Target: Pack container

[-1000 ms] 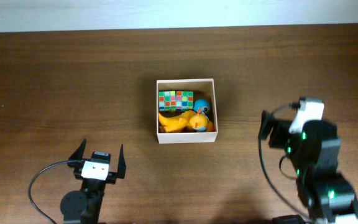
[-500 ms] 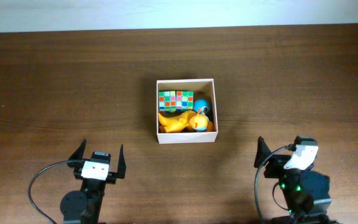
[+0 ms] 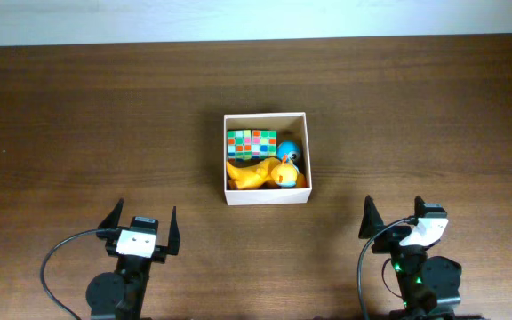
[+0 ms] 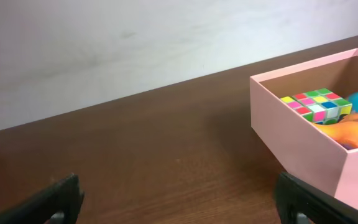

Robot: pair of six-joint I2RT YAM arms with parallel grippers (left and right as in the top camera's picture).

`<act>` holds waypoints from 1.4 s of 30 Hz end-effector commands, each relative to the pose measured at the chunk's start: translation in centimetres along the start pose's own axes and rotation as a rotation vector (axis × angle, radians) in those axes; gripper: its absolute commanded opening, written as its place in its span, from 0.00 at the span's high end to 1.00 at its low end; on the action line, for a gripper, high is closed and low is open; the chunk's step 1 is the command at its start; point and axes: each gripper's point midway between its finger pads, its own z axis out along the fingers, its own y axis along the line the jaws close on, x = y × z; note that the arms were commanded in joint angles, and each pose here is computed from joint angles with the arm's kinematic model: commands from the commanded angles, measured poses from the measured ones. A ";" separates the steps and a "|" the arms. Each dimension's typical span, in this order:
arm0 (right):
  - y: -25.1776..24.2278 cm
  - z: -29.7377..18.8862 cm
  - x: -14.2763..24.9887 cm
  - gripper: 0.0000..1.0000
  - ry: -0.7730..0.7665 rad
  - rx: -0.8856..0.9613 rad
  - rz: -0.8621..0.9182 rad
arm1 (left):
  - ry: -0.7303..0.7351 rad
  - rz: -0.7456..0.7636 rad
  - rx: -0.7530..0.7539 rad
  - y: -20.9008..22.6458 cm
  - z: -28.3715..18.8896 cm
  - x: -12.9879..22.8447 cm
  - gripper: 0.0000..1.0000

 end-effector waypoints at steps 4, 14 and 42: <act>-0.6 0.2 -0.4 0.01 -0.069 0.025 -0.044 | -0.001 0.011 -0.017 0.3 0.0 0.1 0.01; -0.7 0.3 -0.6 0.01 -0.081 0.033 -0.195 | -0.001 0.011 -0.017 0.3 0.0 0.1 0.01; -0.8 0.3 -0.5 0.01 -0.079 0.041 -0.225 | -0.001 0.011 -0.017 0.3 0.0 0.1 0.01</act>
